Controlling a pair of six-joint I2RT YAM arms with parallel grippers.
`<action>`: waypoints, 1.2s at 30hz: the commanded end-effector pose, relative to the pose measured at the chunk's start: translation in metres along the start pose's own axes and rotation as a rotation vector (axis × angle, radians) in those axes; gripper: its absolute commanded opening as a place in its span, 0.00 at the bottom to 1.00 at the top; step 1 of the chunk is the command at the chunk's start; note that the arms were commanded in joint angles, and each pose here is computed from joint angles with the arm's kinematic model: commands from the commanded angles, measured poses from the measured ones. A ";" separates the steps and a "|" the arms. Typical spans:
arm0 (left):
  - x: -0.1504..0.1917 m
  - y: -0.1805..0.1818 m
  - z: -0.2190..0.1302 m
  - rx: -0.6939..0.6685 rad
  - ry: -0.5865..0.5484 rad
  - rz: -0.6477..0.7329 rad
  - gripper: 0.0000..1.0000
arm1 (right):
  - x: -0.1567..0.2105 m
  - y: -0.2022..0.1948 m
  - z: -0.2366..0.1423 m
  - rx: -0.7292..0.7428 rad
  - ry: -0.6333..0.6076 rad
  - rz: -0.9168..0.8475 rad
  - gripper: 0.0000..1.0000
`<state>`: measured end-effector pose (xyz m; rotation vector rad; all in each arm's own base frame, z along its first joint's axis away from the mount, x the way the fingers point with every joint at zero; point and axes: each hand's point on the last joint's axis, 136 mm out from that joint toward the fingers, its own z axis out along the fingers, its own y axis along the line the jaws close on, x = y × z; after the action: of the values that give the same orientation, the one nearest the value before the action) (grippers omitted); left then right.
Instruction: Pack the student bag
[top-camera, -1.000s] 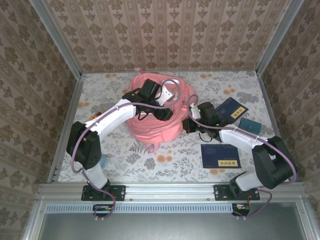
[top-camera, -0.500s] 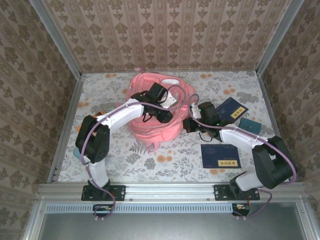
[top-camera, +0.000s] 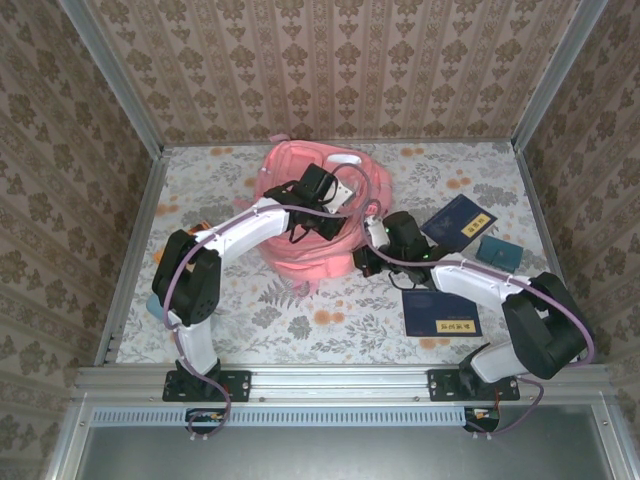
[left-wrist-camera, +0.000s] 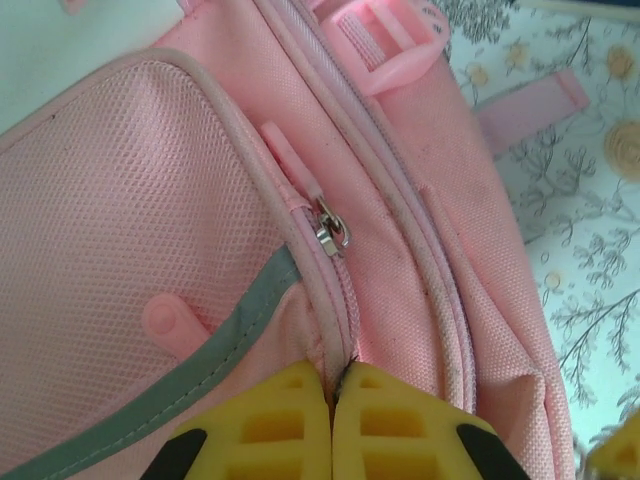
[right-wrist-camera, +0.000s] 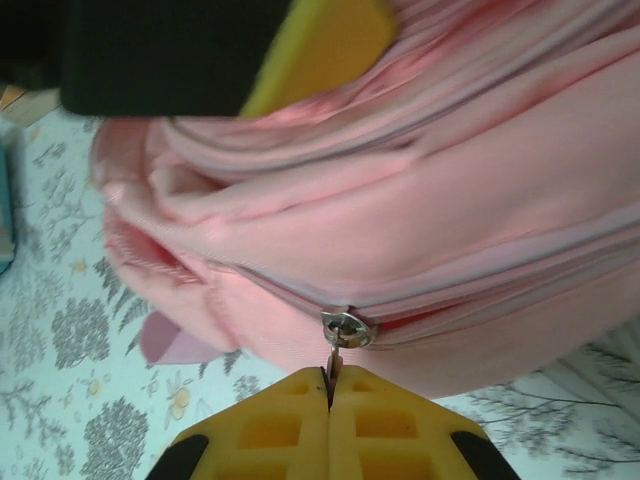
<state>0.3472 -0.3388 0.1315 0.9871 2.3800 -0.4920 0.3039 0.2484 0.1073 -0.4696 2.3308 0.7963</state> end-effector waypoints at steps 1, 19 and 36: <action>-0.037 0.008 -0.008 -0.010 -0.158 -0.074 0.00 | -0.006 0.040 -0.005 -0.174 -0.047 -0.021 0.00; -0.038 -0.007 -0.038 0.108 -0.250 -0.061 0.00 | -0.042 -0.026 -0.073 0.046 -0.177 0.604 0.61; -0.039 -0.005 -0.050 0.095 -0.269 -0.101 0.00 | -0.061 -0.013 -0.001 -0.171 -0.005 0.944 0.43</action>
<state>0.3506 -0.3362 0.1559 0.8350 2.2805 -0.6675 0.3425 0.2264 0.1117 0.6962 2.5176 1.2580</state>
